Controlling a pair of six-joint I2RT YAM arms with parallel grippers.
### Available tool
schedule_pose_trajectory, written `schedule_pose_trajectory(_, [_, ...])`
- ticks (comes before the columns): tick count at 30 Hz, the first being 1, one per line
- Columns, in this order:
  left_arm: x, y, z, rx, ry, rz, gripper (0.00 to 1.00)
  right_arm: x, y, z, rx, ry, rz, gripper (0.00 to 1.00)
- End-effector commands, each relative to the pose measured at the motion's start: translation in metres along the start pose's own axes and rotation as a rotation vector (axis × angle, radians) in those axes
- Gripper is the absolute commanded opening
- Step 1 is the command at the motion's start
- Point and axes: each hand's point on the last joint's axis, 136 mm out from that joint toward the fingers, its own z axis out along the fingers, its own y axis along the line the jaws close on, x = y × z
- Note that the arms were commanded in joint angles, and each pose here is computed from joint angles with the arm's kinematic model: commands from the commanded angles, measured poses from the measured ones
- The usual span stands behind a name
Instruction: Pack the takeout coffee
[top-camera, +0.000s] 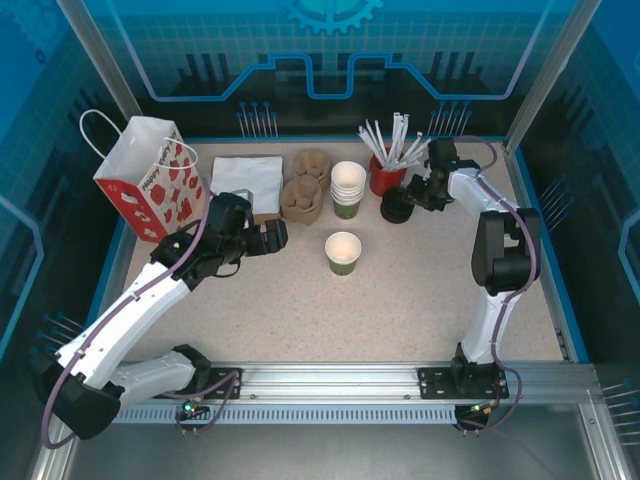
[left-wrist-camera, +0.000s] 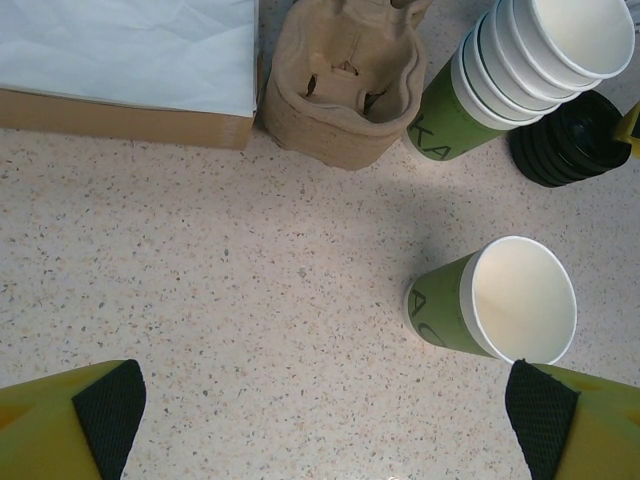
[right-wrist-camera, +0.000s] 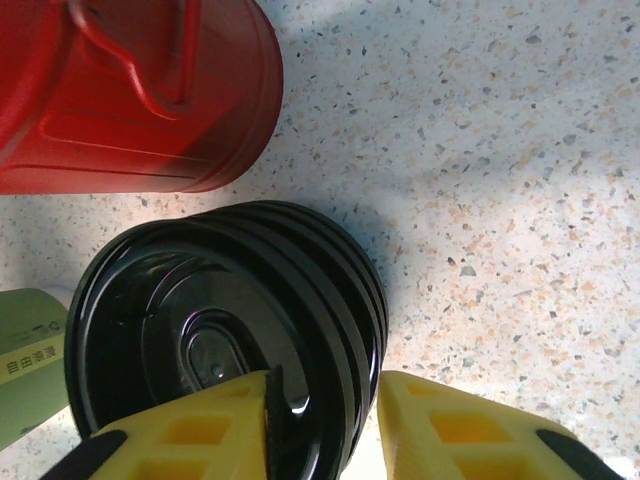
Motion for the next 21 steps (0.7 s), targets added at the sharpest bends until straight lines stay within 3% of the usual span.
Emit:
schedule_pose_trajectory(1, [-0.002,0.004,0.002,-0.021,-0.006,0.018,0.97,-0.003,-0.003,0.000,0.002,0.021,-0.010,0.31])
schedule_pose_trajectory(14, [-0.003,0.003,0.003,-0.024,-0.002,0.025,0.97,-0.001,-0.003,0.000,0.003,0.032,-0.033,0.17])
schedule_pose_trajectory(21, [-0.005,0.002,0.002,-0.019,-0.006,0.025,0.98,-0.001,-0.003,-0.008,0.003,0.022,-0.053,0.18])
